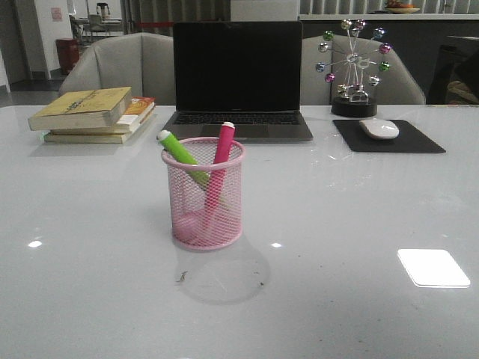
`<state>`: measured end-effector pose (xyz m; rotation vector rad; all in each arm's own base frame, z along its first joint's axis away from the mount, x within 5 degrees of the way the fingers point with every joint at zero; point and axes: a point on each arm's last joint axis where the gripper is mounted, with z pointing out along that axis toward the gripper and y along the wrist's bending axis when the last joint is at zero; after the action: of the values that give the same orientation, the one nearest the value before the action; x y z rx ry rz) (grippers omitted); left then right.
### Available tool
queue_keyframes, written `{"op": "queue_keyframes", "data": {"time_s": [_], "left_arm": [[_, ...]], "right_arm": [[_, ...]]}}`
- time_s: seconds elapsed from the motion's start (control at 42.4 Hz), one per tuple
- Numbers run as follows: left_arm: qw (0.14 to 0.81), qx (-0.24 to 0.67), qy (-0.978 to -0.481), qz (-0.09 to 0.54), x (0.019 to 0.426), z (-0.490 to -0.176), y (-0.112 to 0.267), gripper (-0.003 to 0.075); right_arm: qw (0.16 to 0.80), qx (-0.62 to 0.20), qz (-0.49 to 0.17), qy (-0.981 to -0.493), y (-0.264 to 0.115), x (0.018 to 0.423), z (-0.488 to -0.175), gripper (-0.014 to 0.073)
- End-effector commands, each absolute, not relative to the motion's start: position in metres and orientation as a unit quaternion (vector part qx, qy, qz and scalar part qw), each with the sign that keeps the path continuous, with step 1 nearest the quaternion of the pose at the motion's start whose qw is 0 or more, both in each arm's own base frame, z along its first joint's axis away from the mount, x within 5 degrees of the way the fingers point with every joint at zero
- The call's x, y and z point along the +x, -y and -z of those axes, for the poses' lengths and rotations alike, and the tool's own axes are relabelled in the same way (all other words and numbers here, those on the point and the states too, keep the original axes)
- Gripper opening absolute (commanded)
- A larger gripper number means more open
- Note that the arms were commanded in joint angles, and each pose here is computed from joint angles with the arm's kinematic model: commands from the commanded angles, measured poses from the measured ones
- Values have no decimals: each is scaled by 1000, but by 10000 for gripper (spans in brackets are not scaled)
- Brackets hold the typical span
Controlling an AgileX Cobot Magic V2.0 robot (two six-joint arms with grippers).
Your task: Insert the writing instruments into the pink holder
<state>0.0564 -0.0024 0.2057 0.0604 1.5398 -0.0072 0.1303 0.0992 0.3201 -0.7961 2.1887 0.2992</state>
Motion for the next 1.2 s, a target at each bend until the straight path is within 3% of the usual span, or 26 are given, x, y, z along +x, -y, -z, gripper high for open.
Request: {"op": "queue_keyframes", "data": {"time_s": [0.0, 0.59, 0.756, 0.992, 1.181], "left_arm": [[752, 25, -658, 11, 54, -214, 3, 100], [752, 25, -658, 11, 54, -214, 3, 100], [752, 25, -658, 11, 54, -214, 3, 100], [752, 25, -658, 11, 54, -214, 3, 100], [752, 25, -658, 11, 54, -214, 3, 100]], "right_arm": [[429, -309, -128, -840, -100, 132, -335, 57], [439, -290, -117, -842, -90, 131, -331, 57], [537, -189, -95, -817, -51, 120, -327, 57], [702, -71, -34, -708, -12, 79, -306, 57], [751, -15, -4, -660, -2, 55, -272, 57]]}}
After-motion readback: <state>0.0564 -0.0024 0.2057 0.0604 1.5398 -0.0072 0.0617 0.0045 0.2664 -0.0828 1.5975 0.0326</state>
